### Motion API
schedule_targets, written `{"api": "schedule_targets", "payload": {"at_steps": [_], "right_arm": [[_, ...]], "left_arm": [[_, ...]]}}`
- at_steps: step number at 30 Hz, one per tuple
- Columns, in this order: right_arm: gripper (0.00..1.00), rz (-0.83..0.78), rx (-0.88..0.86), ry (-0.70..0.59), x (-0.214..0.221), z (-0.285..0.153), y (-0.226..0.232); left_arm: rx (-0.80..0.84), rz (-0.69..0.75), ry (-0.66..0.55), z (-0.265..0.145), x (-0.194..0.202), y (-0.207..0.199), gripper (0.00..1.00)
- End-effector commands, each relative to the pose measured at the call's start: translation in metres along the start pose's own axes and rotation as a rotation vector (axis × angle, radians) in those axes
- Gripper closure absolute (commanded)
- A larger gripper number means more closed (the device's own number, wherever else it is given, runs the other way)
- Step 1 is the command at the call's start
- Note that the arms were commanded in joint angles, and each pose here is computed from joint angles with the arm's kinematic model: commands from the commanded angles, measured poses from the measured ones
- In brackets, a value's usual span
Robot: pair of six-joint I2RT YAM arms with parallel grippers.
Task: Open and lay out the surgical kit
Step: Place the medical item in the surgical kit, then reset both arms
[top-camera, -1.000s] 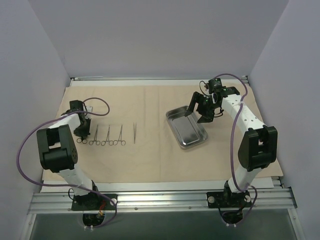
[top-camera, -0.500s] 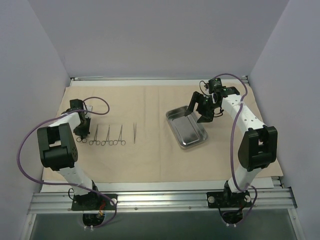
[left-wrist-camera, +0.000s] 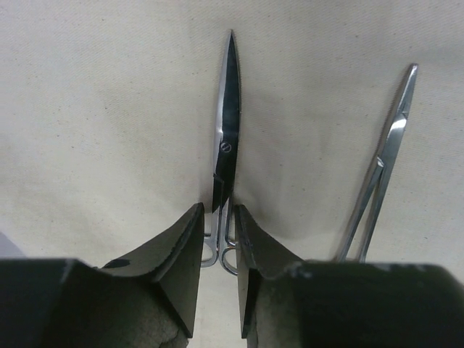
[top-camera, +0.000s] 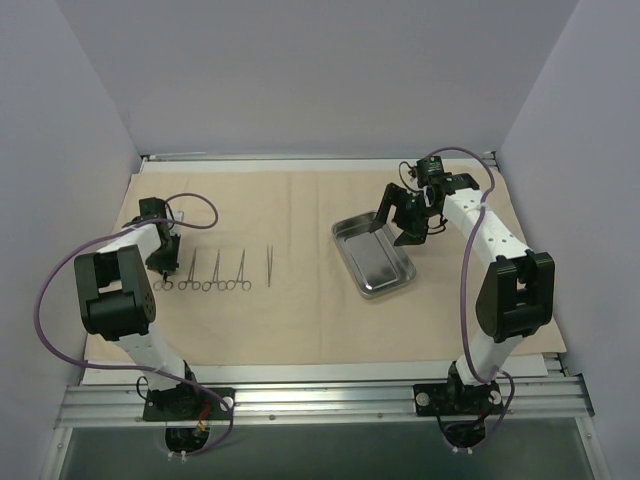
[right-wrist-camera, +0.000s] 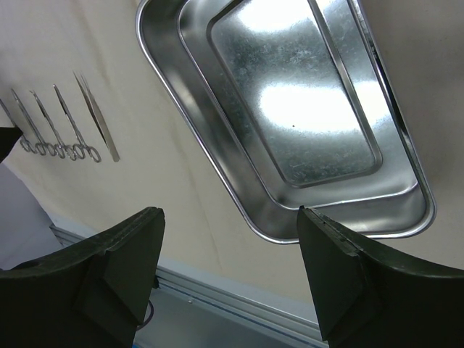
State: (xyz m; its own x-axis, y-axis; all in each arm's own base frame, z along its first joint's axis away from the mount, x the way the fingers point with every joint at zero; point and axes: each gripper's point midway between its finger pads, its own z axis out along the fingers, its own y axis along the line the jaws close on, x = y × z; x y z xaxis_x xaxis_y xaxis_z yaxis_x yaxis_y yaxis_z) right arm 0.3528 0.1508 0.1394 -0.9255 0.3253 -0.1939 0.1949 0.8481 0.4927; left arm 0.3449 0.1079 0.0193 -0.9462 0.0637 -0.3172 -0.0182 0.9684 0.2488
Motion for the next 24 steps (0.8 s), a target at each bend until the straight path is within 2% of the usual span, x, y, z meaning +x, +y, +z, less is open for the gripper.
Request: {"api": "schedule_targets", "payload": {"at_steps": [1, 7, 13, 16, 17, 18, 19, 24], "right_arm": [[0.25, 0.001, -0.009, 0.009, 0.000, -0.003, 0.002], [0.25, -0.012, -0.008, -0.003, -0.003, -0.007, 0.003], [0.22, -0.054, 0.002, -0.050, -0.007, -0.016, 0.003], [0.12, -0.079, 0.006, -0.100, -0.009, -0.025, 0.003], [0.06, -0.083, 0.004, -0.113, -0.007, -0.024, 0.000], [0.04, -0.088, 0.008, -0.127, -0.008, -0.026, -0.001], [0.02, -0.095, 0.000, -0.150, -0.007, -0.032, 0.001], [0.00, -0.113, -0.048, -0.224, 0.003, -0.032, -0.002]], "left_arm": [[-0.020, -0.034, -0.042, -0.002, -0.012, 0.009, 0.67], [-0.056, -0.120, -0.117, -0.028, -0.032, 0.025, 0.63], [-0.069, -0.318, -0.257, -0.074, -0.073, 0.043, 0.60], [0.009, -0.399, -0.330, -0.098, -0.096, 0.035, 0.56], [0.042, -0.442, -0.341, -0.104, -0.101, 0.030, 0.55], [0.060, -0.465, -0.342, -0.109, -0.103, 0.027, 0.36], [0.084, -0.477, -0.367, -0.120, -0.109, 0.019, 0.06], [0.257, -0.480, -0.502, -0.165, -0.133, -0.042, 0.06]]}}
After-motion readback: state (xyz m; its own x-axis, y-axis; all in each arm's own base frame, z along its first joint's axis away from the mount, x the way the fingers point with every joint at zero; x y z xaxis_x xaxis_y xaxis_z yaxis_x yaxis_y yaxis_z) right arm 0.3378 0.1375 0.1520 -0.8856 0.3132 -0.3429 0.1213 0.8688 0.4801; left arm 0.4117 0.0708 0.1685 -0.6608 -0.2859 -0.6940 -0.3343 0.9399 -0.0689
